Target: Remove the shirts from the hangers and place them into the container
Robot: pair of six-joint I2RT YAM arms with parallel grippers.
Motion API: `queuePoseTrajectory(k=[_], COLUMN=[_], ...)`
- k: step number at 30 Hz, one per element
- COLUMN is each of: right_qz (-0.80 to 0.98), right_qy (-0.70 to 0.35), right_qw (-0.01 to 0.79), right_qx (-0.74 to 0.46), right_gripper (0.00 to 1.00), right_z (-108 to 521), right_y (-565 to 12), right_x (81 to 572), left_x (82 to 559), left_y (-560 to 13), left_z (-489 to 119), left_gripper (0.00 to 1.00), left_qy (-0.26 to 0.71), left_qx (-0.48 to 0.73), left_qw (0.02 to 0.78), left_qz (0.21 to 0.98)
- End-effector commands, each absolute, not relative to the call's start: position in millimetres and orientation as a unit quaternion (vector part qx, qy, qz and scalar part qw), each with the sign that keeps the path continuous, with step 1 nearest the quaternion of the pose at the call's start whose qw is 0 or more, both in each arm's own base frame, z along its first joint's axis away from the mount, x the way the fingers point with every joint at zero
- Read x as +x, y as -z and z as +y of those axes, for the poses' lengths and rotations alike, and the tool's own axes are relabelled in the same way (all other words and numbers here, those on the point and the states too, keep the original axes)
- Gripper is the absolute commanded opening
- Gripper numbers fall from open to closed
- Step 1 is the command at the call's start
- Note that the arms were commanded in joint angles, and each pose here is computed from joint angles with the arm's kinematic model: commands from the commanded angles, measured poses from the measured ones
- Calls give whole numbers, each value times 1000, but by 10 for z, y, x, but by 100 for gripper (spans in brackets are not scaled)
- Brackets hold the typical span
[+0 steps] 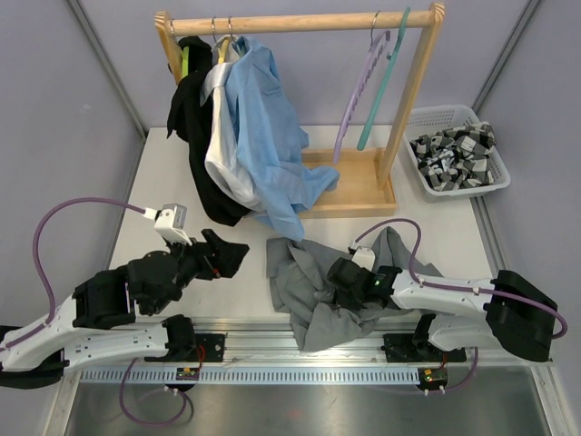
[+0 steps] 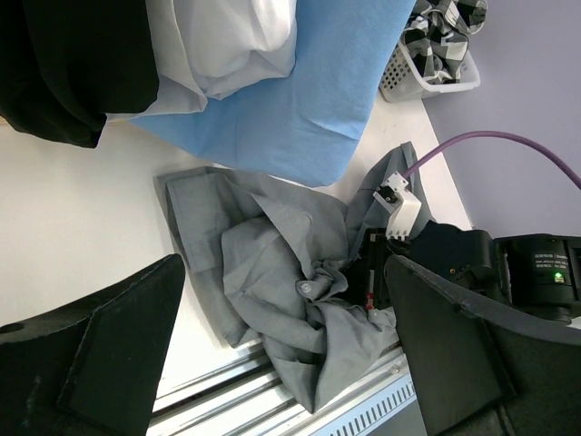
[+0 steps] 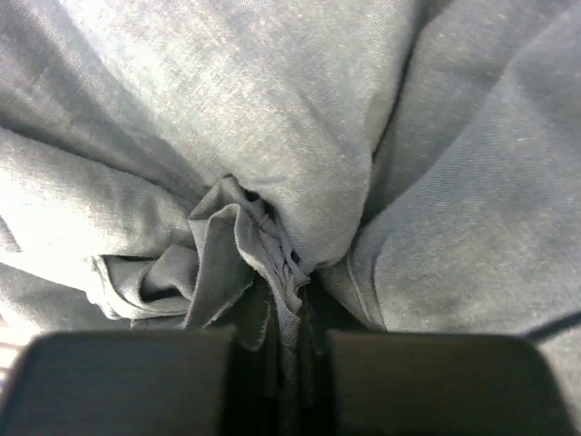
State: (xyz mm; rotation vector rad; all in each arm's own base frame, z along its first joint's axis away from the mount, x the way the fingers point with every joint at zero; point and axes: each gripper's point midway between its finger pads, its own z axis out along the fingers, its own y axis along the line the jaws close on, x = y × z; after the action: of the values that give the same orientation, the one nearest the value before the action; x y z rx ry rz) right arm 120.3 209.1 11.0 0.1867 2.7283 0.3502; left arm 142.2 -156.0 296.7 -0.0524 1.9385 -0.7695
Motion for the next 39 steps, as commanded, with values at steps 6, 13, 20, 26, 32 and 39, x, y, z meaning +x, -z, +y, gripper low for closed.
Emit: queuePoseTrajectory(k=[6,13,20,26,32,39], right_qz=[956,851,767,706,659,621], right_qy=[-41,-41,42,38,95,95], right_qw=[258,470,550,602,658,700], right_qx=[131,230,327,371,351,340], right_gripper=[0,0,0,0,0,0], right_z=[1801,1255,517,48,-126,-438], right_y=[-309,-1834,-2565,-3150,-3831,-4664], right_x=[1462,1986,2010,1992,2165,2579], left_x=[1424,1420,1416,1407,1408,1409], left_y=[-3114,-3109,-3172,-3165,-3188,-3250], left_z=[-1513,-1521,-1561,-1580,-1642,-1677], left_gripper=[96,96,96,96,96,96], left_qy=[338,339,342,343,345,354], left_qx=[-45,-43,-35,-32,-23,-18], left_qw=[509,508,508,504,504,508], left_qz=[791,791,790,792,792,785])
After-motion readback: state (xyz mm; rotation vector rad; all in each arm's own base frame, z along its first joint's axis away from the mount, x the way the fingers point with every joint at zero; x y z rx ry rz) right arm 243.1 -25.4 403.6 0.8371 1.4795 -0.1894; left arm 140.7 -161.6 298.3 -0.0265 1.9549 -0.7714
